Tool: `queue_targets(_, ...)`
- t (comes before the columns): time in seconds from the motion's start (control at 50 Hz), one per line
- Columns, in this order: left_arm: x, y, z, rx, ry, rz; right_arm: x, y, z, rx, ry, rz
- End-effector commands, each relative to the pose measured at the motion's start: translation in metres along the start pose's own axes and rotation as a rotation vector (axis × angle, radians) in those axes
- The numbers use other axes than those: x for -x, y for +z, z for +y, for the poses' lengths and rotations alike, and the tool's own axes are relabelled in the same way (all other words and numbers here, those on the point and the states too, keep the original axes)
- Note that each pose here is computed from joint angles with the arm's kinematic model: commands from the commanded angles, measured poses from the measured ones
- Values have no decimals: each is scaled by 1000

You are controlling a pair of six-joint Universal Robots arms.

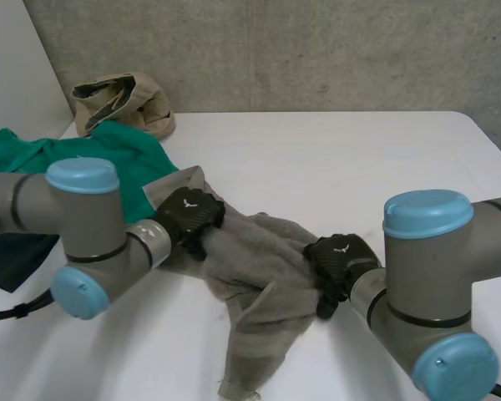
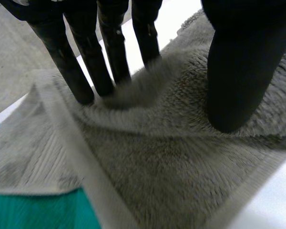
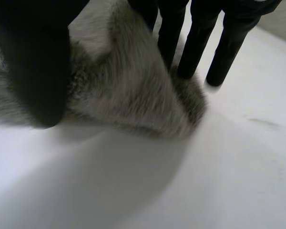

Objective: Fold the laundry.

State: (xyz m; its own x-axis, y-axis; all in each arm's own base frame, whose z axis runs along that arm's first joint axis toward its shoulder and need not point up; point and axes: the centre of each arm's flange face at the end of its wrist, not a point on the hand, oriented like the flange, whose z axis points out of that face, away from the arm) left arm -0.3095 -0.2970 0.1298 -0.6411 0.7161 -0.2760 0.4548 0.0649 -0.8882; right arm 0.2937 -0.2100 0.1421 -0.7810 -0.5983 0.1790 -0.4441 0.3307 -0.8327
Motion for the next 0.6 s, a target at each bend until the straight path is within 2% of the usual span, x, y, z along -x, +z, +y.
queue_targets(0.02,-3,14,-16,-67,64,-31,-18,11,-20,-121,15,146)
queue_targets(0.14,21,-37,-89,-156,53,-154,-46,-9,-61,-222,-92,213)
queue_targets(0.24,21,-102,-147,-301,-52,-159,-71,-44,-112,-368,-214,296)
queue_targets(0.36,17,-143,-170,-385,-117,-148,-87,-78,-157,-536,-279,325)
queue_targets(0.44,15,-141,-164,-356,-122,-152,-94,-71,-165,-567,-307,282)
queue_targets(0.6,9,-59,-91,-100,-102,-113,-82,7,-117,-430,-385,66)
